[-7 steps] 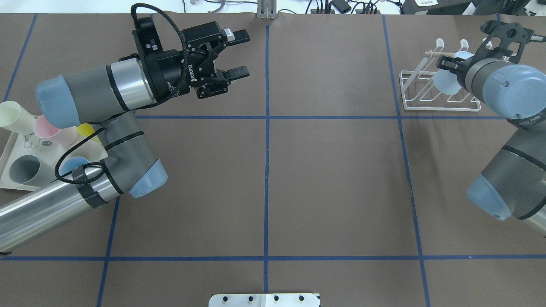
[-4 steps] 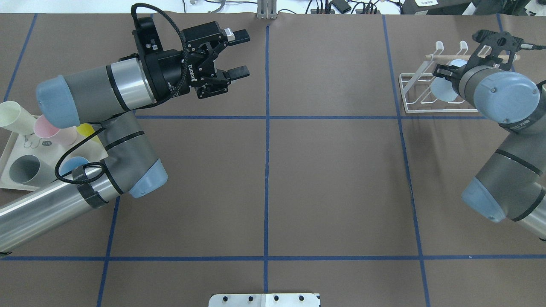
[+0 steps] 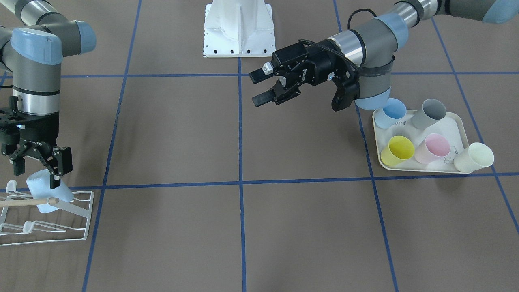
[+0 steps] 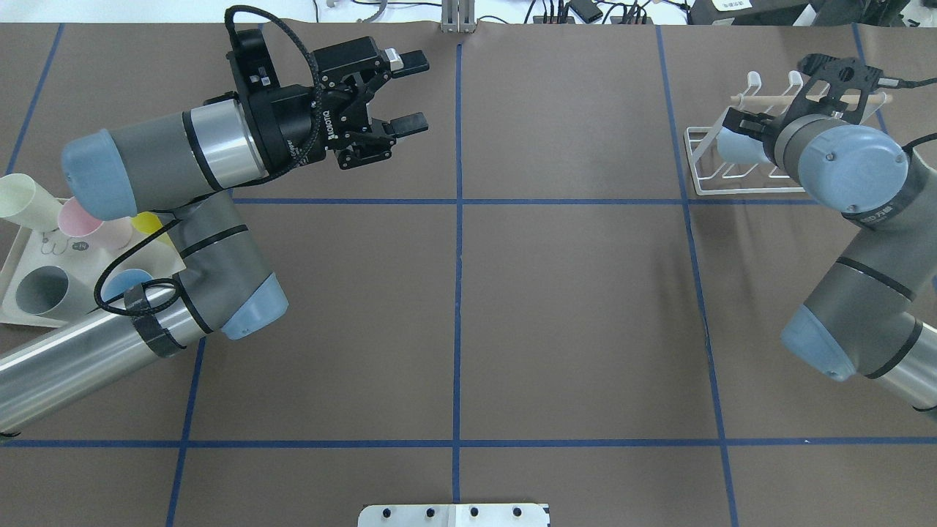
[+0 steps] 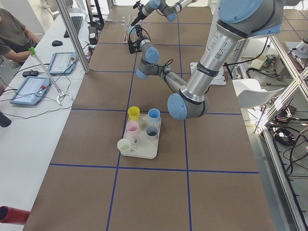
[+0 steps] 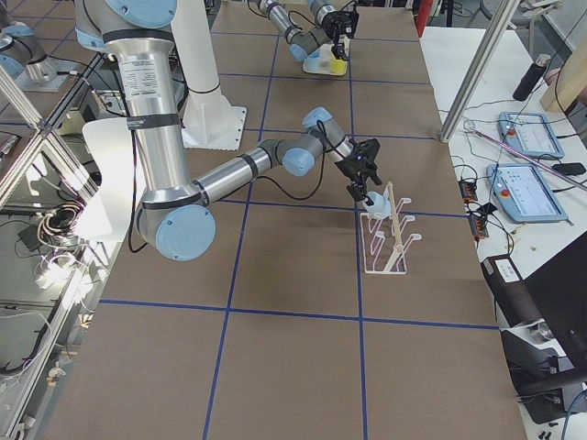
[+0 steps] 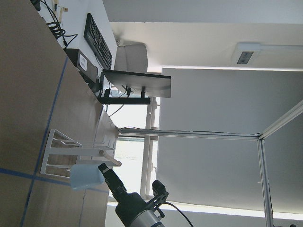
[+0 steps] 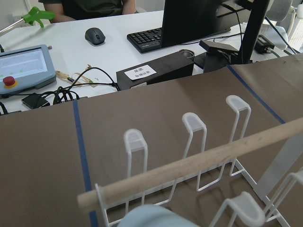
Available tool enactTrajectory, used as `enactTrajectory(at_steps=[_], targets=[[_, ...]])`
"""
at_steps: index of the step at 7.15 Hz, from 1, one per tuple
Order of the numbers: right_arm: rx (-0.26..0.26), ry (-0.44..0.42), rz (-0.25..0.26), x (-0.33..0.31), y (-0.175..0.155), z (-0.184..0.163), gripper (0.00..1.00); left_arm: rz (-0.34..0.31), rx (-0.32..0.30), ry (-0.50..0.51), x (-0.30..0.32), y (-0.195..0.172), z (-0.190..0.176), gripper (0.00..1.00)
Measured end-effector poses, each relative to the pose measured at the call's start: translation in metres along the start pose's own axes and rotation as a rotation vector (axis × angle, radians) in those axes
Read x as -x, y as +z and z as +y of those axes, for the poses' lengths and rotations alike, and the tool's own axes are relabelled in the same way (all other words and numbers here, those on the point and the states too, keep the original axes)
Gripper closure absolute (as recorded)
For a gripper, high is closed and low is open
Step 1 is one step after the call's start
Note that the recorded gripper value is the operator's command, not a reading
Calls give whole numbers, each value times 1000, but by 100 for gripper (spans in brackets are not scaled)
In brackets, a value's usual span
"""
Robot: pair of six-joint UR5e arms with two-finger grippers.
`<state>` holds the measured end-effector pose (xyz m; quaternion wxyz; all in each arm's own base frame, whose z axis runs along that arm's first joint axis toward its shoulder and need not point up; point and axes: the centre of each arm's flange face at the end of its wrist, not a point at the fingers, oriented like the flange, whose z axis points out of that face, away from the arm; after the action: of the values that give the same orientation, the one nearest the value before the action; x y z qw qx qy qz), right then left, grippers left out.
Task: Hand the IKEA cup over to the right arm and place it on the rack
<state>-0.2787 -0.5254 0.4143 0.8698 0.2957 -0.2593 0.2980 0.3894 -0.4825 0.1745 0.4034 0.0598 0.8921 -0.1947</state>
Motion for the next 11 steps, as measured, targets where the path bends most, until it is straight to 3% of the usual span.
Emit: enactTrajectory(at_steps=[2,3,4,6,8,10,11], targets=[[0,12,-44,14,-18,-8,0,-35,-24,49,8,-20,-19,10],[16,19,-77,19,-33,-11,0,-95,-35,149,14,-42,-42,10],[48,28,-120,23,-52,-13,0,-197,-38,278,11,-68,-76,10],[131,46,-202,28,-86,-13,0,-454,-69,549,-6,-142,-160,14],[174,51,-235,28,-100,-12,0,-742,-70,895,7,-245,-226,16],[211,50,-256,27,-108,-10,0,-1078,59,1216,20,-348,-287,16],[217,51,-261,25,-112,-10,0,-1224,141,1278,20,-389,-317,16]])
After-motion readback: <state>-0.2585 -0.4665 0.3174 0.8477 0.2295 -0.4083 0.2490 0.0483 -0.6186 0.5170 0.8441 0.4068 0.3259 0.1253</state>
